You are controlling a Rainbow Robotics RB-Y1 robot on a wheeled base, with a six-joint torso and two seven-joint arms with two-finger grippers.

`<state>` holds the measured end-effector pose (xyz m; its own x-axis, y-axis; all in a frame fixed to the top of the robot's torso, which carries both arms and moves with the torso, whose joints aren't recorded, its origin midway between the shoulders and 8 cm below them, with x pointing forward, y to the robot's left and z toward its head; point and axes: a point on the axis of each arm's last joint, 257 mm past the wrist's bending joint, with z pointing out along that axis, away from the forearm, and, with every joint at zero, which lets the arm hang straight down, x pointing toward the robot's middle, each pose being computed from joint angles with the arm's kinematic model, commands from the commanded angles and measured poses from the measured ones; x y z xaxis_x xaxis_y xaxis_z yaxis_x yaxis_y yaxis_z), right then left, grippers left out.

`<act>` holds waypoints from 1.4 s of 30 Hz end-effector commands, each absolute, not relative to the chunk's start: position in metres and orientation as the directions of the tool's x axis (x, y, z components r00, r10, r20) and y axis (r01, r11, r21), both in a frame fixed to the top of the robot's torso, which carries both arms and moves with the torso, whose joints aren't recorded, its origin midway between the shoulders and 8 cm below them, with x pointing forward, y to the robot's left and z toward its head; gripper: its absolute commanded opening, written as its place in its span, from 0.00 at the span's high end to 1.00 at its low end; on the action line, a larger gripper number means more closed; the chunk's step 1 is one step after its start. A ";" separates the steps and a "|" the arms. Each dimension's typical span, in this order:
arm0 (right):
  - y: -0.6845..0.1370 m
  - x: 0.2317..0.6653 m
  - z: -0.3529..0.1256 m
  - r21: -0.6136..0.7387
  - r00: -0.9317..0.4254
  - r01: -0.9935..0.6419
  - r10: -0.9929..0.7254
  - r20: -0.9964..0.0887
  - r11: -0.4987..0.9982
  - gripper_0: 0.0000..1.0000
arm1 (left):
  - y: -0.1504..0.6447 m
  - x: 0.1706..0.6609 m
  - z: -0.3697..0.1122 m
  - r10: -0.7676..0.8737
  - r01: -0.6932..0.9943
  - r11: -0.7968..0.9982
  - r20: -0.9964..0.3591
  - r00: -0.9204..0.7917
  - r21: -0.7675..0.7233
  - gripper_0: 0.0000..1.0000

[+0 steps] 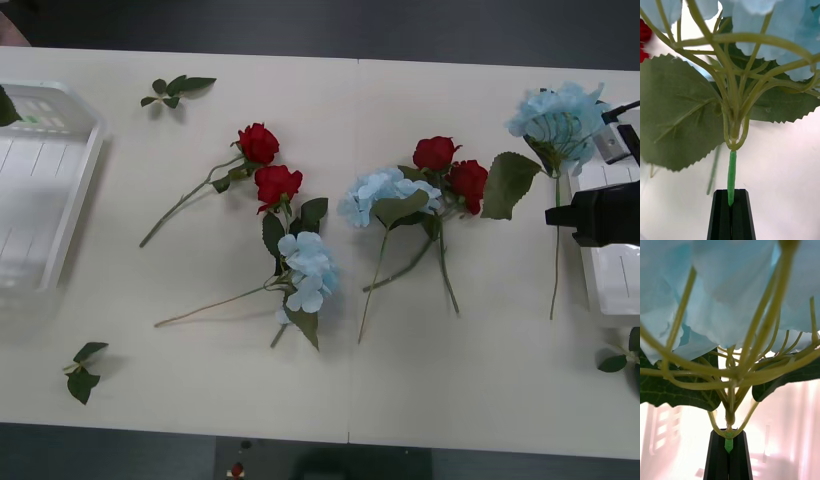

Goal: Put the red flowers into the right box and the blue flowers into the left box

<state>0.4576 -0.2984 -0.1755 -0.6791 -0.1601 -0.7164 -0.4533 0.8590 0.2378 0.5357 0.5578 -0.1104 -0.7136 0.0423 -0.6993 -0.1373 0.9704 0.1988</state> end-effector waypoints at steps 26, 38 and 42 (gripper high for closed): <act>-0.144 0.403 0.042 0.386 -0.378 -0.902 0.075 -0.923 0.193 1.00 | 0.615 0.557 -0.128 0.081 -0.225 0.934 -0.775 -0.627 0.279 0.00; -0.089 0.393 0.089 0.345 -0.334 -0.937 0.134 -0.933 0.062 1.00 | 0.494 0.559 -0.038 -0.096 -0.052 0.995 -0.840 -0.534 -0.081 0.00; -0.069 0.390 0.091 0.351 -0.343 -0.935 0.137 -0.930 0.043 1.00 | 0.428 0.531 -0.018 -0.110 0.093 0.978 -0.837 -0.536 -0.188 0.00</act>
